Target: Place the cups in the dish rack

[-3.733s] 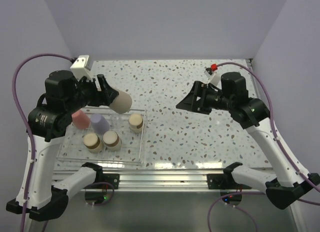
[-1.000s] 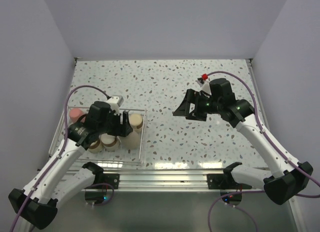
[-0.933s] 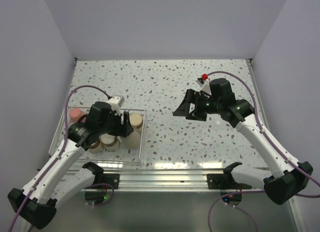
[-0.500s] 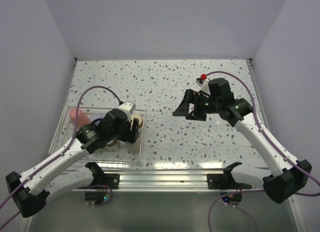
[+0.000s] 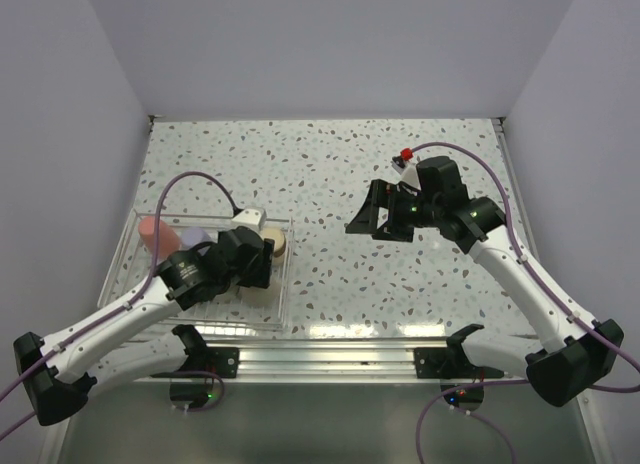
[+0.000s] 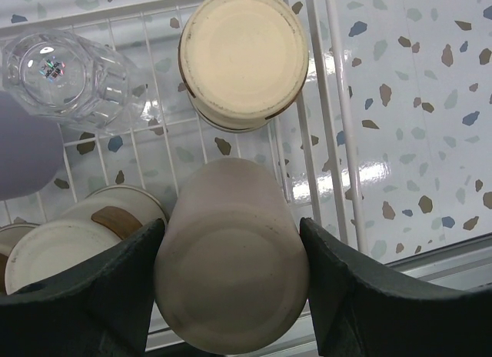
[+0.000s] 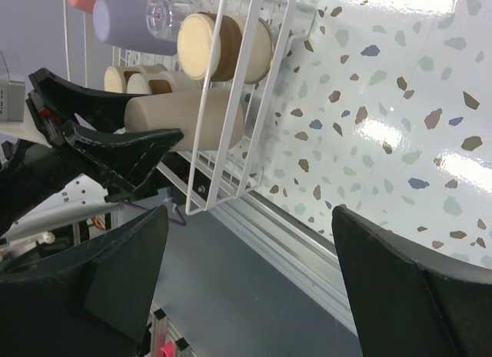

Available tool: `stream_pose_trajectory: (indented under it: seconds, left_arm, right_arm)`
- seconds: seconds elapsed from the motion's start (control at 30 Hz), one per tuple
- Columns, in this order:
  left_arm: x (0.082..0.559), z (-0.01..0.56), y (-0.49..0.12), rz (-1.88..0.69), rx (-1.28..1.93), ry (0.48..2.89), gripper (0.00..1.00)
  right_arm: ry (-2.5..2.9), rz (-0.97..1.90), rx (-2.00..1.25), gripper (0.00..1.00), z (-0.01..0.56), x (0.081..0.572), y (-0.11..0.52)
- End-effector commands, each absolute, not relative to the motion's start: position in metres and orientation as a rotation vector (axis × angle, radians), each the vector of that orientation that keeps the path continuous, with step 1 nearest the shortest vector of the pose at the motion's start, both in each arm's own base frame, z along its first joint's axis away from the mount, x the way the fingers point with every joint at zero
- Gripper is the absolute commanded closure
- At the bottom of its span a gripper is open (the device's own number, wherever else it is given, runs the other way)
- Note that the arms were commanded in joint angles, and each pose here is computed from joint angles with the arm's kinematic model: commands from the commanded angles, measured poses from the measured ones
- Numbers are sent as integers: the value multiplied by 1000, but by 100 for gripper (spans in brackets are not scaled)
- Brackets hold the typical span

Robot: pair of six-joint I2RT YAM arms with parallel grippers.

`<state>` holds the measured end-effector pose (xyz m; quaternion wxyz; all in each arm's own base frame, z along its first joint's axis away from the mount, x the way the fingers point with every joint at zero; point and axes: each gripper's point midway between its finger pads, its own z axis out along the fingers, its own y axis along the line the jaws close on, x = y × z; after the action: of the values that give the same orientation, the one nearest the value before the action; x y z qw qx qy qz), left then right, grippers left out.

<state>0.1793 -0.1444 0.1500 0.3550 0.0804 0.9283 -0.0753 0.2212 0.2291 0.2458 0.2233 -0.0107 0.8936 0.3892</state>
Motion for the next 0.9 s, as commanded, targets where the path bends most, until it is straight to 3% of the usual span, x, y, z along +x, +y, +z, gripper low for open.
stream_pose_trajectory:
  seconds: [0.0, 0.17, 0.37, 0.5, 0.67, 0.87]
  left_arm:
    - [184, 162, -150, -221, 183, 2353, 79]
    - [182, 160, -158, -249, 221, 2349, 46]
    - [181, 165, -157, -249, 205, 2330, 25]
    - [181, 175, -157, -267, 196, 2308, 4]
    - [183, 183, -152, -242, 200, 2300, 2]
    - [190, 232, -151, -258, 183, 2220, 3]
  right_arm:
    - [2430, 1057, -60, 9, 255, 226, 227]
    - [2437, 1054, -64, 8, 253, 226, 227]
    - [2437, 1050, -68, 7, 253, 226, 227]
    - [2435, 1047, -69, 7, 253, 227, 227]
    - [2435, 1049, -76, 7, 252, 226, 227]
    - [2435, 1050, -79, 7, 253, 226, 227]
